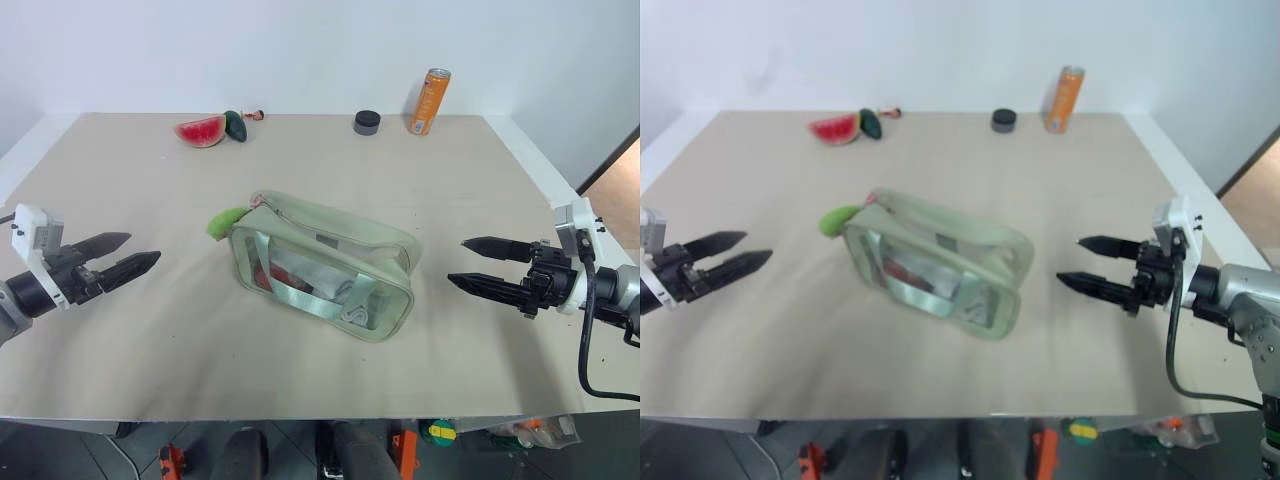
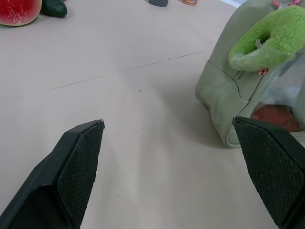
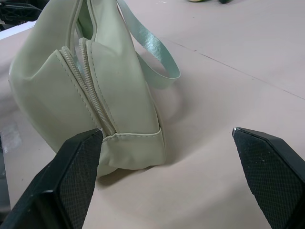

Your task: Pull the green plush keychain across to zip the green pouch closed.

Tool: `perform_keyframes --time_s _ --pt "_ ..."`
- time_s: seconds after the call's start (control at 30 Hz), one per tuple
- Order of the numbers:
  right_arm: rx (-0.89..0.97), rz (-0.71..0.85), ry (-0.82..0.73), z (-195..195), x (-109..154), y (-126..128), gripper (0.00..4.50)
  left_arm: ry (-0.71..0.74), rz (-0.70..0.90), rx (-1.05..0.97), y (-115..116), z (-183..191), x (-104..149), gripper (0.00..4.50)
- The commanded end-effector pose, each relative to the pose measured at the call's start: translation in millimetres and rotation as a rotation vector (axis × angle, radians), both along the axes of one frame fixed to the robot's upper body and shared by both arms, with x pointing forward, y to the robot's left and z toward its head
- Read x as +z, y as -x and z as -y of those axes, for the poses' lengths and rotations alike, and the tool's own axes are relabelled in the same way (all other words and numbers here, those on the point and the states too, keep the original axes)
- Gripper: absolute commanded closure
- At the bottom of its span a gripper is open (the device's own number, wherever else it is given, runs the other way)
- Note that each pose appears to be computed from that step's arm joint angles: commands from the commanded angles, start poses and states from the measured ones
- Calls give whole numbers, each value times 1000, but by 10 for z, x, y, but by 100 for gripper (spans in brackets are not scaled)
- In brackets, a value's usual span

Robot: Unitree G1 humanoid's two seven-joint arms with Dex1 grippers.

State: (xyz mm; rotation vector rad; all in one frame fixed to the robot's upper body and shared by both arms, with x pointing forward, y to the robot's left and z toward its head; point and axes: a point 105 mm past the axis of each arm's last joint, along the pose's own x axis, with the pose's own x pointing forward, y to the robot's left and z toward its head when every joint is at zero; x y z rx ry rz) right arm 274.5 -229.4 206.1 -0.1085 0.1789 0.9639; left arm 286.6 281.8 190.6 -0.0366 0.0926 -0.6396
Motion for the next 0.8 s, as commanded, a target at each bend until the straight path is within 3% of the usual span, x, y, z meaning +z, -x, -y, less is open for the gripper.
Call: perform_keyframes --time_s 0.03,0.2,0.37,0.53,0.63,0.8 --pt "13 49 43 -50 57 -7 0 -9 23 -9 -15 55 35 3" --pt "-3 78 83 -57 56 -96 0 13 8 -60 1 218 -23 3" --pt "12 166 -40 -138 493 -140 0 52 36 -121 12 359 115 3" --pt "207 227 -139 -458 902 114 0 120 92 -174 12 453 352 3" --pt "344 203 -73 -752 792 293 0 60 228 -302 206 615 489 3" --pt "441 193 52 -990 573 426 0 46 217 -378 312 705 446 3"
